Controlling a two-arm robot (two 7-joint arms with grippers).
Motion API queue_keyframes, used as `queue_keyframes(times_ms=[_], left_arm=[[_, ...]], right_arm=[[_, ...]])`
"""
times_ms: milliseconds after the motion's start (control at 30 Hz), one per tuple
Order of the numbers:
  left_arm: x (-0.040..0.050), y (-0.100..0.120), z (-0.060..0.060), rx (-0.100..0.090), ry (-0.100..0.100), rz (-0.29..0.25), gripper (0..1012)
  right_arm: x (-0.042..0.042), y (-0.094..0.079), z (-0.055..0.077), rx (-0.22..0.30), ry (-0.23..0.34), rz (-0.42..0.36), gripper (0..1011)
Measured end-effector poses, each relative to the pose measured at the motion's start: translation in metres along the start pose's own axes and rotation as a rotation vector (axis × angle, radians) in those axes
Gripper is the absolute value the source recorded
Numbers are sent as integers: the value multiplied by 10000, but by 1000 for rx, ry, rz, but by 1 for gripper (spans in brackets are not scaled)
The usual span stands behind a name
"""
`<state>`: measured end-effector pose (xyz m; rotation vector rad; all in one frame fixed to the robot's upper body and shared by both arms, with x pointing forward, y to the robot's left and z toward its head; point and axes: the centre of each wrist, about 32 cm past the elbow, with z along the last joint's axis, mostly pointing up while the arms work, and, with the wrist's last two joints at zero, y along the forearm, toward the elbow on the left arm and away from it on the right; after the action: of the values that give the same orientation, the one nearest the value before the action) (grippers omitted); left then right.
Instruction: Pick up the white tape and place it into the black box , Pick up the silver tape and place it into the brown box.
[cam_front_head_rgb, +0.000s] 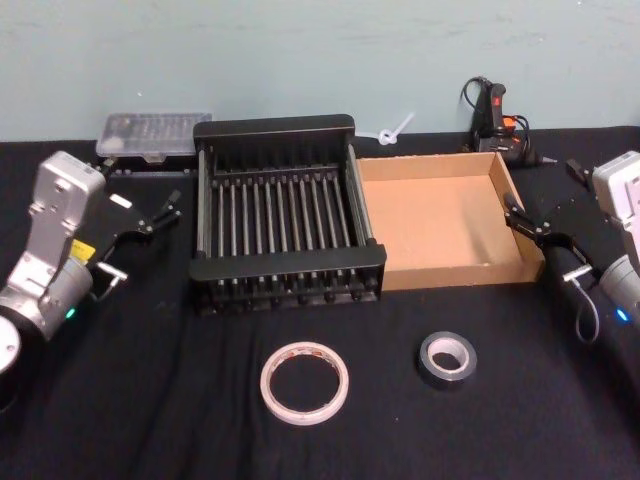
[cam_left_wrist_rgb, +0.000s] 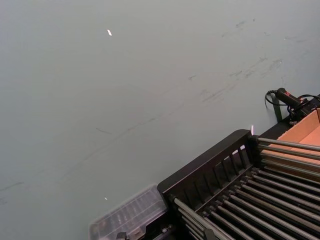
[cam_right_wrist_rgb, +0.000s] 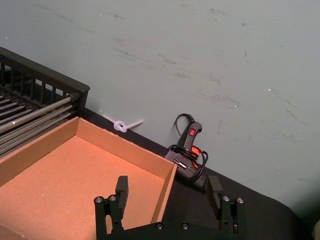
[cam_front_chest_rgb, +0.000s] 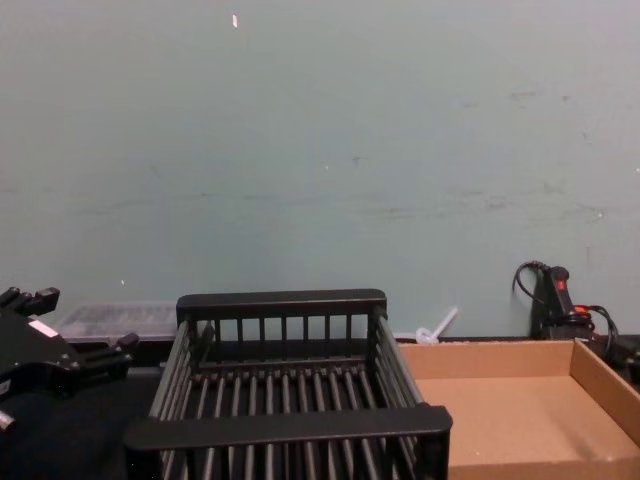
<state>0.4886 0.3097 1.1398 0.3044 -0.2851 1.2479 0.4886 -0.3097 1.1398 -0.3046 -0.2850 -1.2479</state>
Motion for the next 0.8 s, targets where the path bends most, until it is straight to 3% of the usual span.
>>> queue_keyframes(times_ms=[800], left_arm=[[0,0,0,0,0,0,1001]], right_arm=[[0,0,0,0,0,0,1000]])
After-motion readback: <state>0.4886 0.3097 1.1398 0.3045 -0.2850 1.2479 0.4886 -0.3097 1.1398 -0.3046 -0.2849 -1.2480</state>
